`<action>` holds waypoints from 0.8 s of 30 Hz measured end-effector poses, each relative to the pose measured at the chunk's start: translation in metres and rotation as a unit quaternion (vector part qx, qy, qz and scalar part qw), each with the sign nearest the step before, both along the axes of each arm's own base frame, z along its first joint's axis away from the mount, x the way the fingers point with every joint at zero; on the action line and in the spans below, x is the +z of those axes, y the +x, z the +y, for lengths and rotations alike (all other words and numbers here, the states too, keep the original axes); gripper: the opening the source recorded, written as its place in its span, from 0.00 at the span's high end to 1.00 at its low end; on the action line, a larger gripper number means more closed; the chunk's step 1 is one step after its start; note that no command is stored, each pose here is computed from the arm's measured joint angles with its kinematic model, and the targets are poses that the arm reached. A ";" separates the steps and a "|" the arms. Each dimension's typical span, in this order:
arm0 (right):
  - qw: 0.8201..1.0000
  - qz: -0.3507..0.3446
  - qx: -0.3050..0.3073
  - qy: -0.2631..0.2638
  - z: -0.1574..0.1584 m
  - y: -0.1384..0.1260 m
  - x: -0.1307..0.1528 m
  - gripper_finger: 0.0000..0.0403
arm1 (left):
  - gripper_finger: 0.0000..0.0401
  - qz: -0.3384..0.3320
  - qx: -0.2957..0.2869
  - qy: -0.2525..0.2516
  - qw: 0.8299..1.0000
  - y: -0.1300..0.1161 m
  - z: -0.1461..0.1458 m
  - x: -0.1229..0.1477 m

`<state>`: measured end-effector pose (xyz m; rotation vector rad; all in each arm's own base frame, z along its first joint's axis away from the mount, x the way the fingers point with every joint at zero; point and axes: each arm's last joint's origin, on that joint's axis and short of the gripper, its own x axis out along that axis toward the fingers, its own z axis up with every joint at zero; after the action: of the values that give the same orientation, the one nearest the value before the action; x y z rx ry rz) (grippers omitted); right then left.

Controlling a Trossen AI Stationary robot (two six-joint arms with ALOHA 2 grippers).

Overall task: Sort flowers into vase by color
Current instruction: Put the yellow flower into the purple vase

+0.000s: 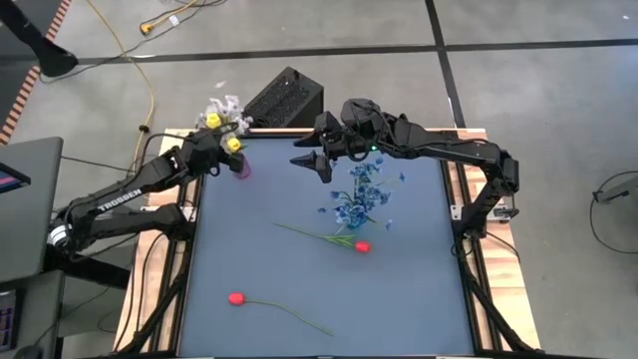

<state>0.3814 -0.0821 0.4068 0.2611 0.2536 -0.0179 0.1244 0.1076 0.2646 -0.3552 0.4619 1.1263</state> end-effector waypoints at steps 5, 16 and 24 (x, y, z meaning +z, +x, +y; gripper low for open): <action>1.000 0.000 0.000 0.000 0.000 0.000 0.000 0.26 | 1.00 -0.017 0.014 0.003 1.000 -0.007 0.003 -0.019; 1.000 0.001 0.003 0.001 0.002 0.000 0.000 0.26 | 1.00 -0.062 0.007 -0.008 0.998 -0.017 0.006 -0.045; 1.000 -0.001 0.003 0.001 0.002 0.000 0.000 0.26 | 1.00 -0.060 -0.006 -0.024 0.998 -0.018 0.012 -0.048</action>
<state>0.3819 -0.0800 0.4070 0.2630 0.2524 -0.0114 0.1062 0.1197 0.2162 -0.4594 0.3845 1.0777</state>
